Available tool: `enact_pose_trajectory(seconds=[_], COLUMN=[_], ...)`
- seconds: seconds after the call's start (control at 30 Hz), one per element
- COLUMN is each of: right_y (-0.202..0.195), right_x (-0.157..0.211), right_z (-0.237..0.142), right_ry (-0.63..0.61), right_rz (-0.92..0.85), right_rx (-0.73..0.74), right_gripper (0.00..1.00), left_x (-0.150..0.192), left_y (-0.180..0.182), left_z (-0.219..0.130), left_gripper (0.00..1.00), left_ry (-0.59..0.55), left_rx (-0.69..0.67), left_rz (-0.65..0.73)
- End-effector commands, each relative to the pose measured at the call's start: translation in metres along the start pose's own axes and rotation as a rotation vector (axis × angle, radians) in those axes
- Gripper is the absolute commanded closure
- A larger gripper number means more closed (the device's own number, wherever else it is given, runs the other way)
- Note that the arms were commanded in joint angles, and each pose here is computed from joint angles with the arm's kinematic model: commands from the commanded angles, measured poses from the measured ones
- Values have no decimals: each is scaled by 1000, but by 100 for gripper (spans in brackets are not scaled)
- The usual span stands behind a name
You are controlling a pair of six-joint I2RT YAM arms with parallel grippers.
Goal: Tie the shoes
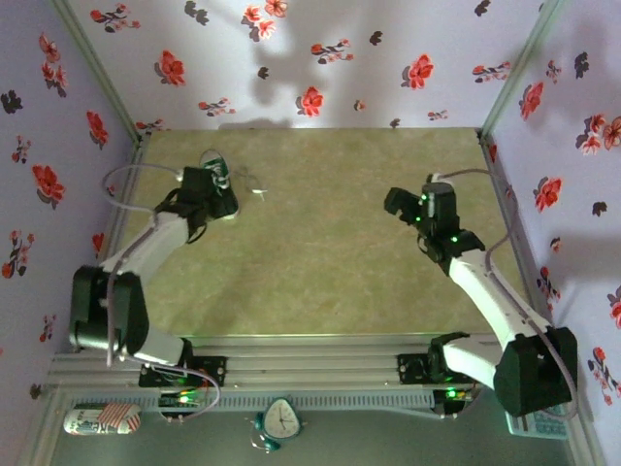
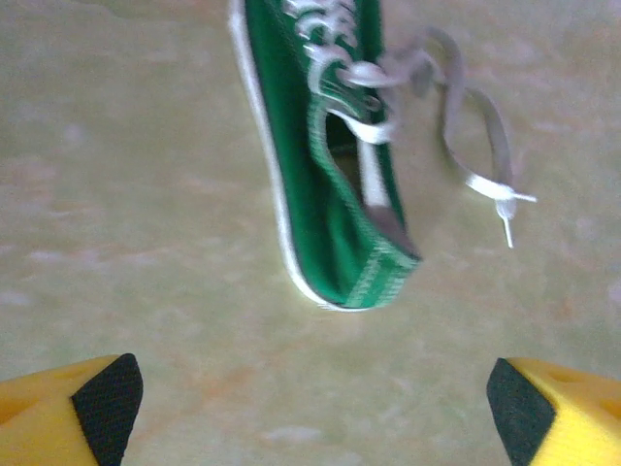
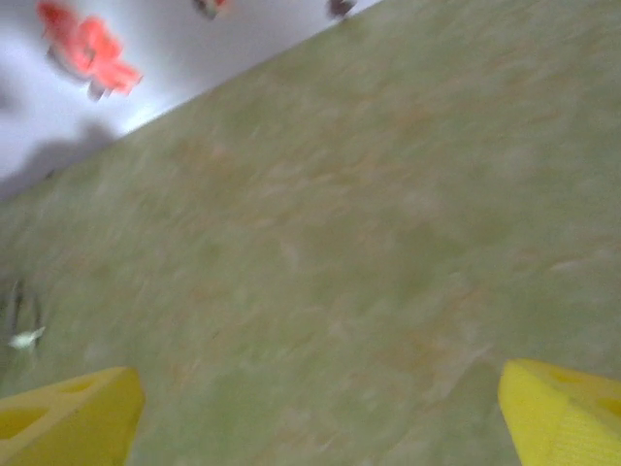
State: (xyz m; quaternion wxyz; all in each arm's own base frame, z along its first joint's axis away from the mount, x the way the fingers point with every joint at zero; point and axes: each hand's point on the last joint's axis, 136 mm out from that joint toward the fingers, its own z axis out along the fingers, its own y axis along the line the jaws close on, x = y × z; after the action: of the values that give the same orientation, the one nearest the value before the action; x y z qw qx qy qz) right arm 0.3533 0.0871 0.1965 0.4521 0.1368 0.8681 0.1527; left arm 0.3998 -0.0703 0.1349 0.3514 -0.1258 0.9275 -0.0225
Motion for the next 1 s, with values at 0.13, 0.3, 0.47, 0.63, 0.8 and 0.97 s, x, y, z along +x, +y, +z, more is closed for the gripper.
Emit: enact_pose_trajectory(seconds=[0.13, 0.3, 0.47, 0.63, 0.8, 0.97], right_y=[37, 45, 50, 49, 48, 46], right_x=[14, 9, 0, -7, -8, -7], right_z=[-17, -35, -53, -67, -71, -73], right_ry=[89, 78, 54, 24, 22, 20], right_rz=[-129, -163, -172, -184, -181, -179], right_rx=[-60, -85, -118, -120, -123, -119], right_gripper=[6, 6, 6, 7, 7, 7], left_x=[3, 6, 6, 6, 4, 2], left_y=[-12, -10, -18, -19, -14, -9], left_z=[39, 55, 73, 86, 93, 97], left_gripper=[15, 23, 32, 42, 52, 77], left_ry=[110, 127, 152, 164, 172, 174], left_rx=[-192, -240, -236, -262, -301, -319], left_rz=[54, 51, 70, 90, 124, 154])
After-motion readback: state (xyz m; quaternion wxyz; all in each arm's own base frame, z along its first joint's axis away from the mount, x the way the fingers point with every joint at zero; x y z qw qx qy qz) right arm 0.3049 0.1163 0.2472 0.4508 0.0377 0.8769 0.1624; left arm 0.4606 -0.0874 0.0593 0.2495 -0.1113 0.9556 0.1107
